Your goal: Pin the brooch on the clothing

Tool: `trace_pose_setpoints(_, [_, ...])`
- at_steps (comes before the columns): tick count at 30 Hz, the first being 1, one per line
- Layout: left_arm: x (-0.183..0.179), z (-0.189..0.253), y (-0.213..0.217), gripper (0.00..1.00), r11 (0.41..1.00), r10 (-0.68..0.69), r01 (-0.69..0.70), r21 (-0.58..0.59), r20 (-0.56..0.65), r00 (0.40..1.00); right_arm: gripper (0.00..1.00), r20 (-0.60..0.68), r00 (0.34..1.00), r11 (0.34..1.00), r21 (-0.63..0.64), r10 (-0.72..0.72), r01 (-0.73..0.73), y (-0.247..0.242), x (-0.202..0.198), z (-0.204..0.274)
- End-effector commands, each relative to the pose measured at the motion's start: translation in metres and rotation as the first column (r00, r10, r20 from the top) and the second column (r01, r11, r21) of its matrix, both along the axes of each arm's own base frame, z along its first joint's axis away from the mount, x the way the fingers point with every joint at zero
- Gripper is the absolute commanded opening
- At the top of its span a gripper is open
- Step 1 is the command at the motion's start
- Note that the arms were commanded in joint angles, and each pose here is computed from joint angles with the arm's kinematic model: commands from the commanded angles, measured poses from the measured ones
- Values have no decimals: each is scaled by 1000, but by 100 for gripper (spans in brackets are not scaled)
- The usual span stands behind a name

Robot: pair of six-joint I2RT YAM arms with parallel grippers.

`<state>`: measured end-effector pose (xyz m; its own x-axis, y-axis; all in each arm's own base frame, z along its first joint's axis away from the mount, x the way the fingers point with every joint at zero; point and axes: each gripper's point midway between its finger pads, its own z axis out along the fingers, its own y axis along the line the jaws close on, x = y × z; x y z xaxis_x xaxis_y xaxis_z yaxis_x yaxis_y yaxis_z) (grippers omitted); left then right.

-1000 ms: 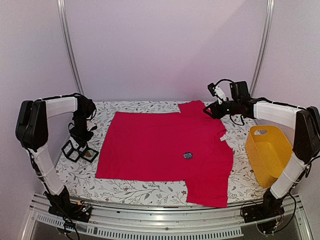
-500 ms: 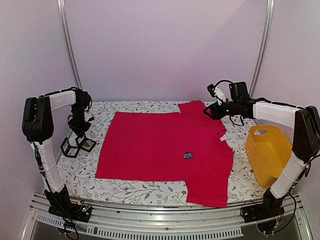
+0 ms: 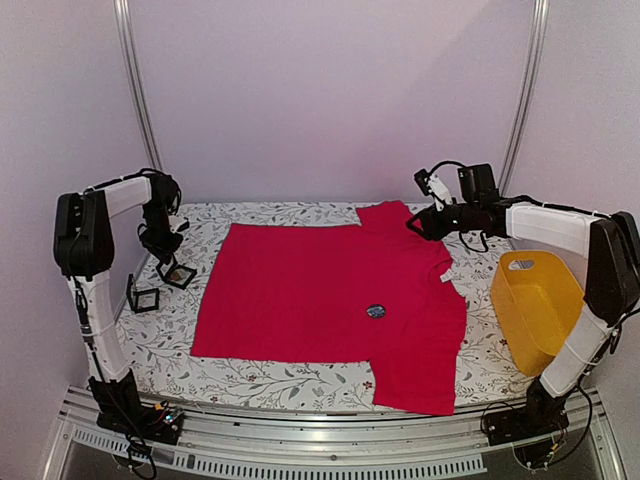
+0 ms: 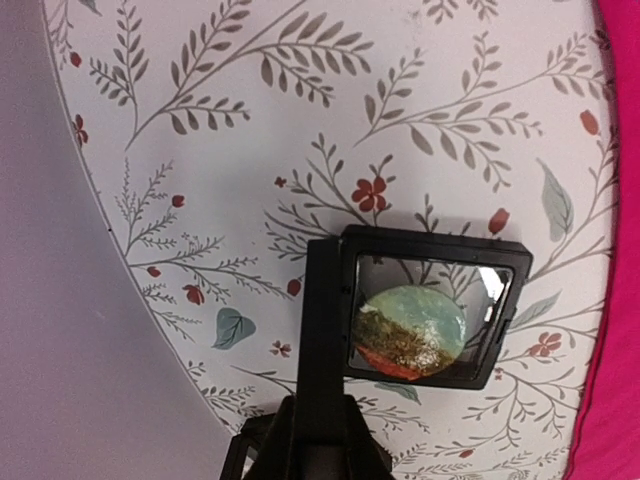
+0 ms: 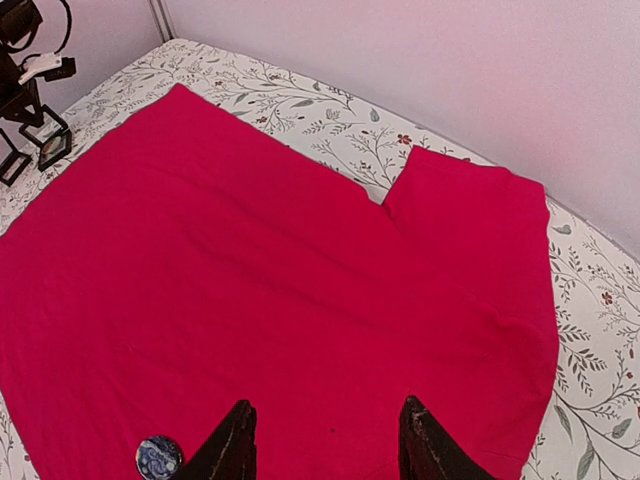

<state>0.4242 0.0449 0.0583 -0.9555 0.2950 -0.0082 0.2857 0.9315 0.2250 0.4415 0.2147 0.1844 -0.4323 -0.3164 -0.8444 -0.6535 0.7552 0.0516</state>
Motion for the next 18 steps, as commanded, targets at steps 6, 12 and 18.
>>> trace_pose_setpoints(6, [23, -8, -4, 6, 999, -38, 39, -19, 52, 998, 47, 7, 1000, 1000, 1, 5, -5, 2, 5, 7])
trace_pose_setpoints(12, [34, 16, 12, 58, 995, -1, -10, 97, 115, 993, 48, -2, 1000, 1000, 6, 11, -11, 4, 4, 8])
trace_pose_setpoints(18, [51, 87, -9, 71, 978, 4, -71, 196, 322, 947, 49, -16, 1000, 1000, 13, 18, -18, 5, 4, 4])
